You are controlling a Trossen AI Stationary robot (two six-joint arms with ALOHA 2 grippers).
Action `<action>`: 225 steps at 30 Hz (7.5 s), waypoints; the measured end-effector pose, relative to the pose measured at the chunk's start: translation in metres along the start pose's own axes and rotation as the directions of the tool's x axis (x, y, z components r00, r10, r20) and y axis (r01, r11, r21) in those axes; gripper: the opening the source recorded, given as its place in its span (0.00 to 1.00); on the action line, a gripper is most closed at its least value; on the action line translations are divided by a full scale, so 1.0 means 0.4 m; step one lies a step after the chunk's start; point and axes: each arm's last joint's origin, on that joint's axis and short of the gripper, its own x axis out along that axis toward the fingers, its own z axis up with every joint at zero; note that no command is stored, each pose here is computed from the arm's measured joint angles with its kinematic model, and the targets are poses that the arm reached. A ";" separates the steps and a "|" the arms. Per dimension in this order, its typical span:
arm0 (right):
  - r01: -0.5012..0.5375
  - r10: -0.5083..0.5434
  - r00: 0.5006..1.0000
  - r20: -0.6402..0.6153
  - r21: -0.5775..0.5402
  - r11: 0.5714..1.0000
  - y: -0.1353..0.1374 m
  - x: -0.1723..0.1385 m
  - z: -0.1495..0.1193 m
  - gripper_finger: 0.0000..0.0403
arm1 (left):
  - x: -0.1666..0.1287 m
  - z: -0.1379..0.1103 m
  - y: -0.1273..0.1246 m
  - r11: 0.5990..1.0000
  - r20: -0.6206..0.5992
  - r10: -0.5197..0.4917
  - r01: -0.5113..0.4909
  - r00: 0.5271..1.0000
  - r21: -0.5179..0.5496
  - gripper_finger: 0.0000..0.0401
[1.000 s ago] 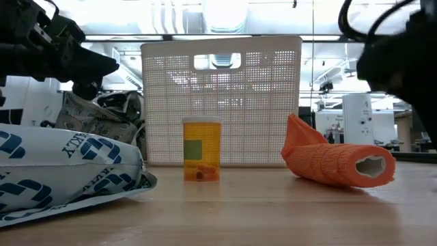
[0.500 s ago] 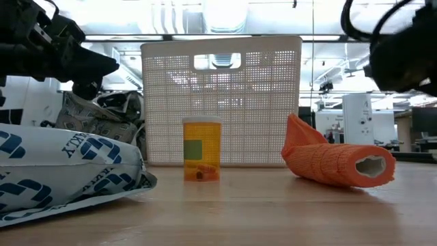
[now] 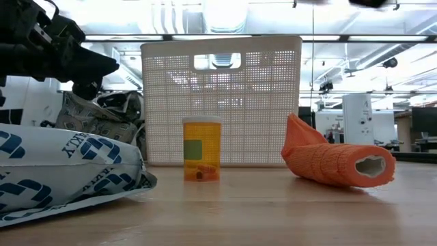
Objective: Pick & place medical supplies in basket/bin
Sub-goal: Put the white gauze into the white bin, then put the orange bandage into the white bin
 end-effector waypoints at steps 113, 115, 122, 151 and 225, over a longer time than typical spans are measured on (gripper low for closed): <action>-0.015 -0.365 0.698 -0.616 -0.523 0.852 -0.308 0.749 0.451 0.48 | 0.000 0.001 0.003 0.999 0.011 0.046 -0.046 0.999 0.011 0.09; -0.007 -0.367 0.699 -0.613 -0.520 0.854 -0.306 0.747 0.453 0.54 | 0.000 0.001 0.003 0.999 0.011 0.046 -0.046 0.999 0.011 0.09; 0.007 -0.362 0.709 -0.605 -0.507 0.862 -0.288 0.718 0.481 0.66 | 0.000 0.001 0.003 0.999 0.011 0.046 -0.046 0.999 0.011 0.09; 0.133 -0.223 0.950 -0.217 -0.363 0.922 0.067 0.015 0.434 0.61 | 0.000 0.000 0.003 0.999 0.010 0.047 -0.047 0.999 0.011 0.09; 0.372 -0.226 0.881 -0.415 0.315 0.873 -0.090 0.365 -0.297 0.90 | 0.000 -0.001 0.004 0.999 0.009 0.048 -0.048 0.999 0.011 0.09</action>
